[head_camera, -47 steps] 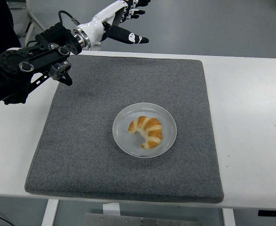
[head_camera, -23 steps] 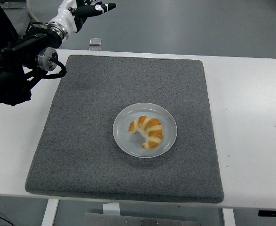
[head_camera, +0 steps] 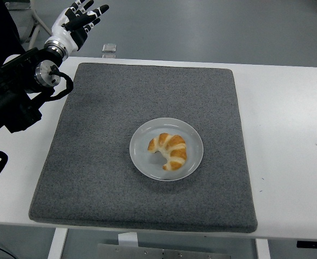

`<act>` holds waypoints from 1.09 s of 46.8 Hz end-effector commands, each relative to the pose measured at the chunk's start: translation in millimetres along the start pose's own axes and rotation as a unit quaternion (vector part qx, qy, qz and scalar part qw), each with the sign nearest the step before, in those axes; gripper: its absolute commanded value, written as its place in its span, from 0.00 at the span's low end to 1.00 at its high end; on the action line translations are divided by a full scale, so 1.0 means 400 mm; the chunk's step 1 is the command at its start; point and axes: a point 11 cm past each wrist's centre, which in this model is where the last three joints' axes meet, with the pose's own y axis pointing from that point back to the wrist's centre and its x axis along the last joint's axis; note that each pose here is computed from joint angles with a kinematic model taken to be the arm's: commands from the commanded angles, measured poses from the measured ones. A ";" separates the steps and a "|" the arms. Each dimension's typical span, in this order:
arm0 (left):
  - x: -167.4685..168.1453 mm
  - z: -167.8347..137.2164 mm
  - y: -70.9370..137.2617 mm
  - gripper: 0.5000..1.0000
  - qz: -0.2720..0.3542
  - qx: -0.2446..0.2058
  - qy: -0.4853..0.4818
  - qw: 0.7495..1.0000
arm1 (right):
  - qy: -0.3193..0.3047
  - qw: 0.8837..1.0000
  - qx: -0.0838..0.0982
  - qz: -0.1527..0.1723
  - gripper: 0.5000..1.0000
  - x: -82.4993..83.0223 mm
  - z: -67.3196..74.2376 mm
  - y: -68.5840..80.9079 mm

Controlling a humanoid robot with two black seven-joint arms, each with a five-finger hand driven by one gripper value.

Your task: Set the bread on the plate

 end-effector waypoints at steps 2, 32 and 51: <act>0.028 -0.015 0.004 0.99 0.018 -0.005 0.037 0.999 | 0.000 1.000 0.001 0.000 0.86 0.000 -0.001 0.000; 0.050 -0.050 0.019 0.99 0.027 -0.014 0.089 0.996 | 0.000 1.000 0.000 0.001 0.86 0.001 0.001 0.000; 0.057 -0.083 0.028 0.99 0.033 -0.004 0.087 0.996 | -0.003 1.000 0.000 -0.003 0.86 -0.002 0.001 0.000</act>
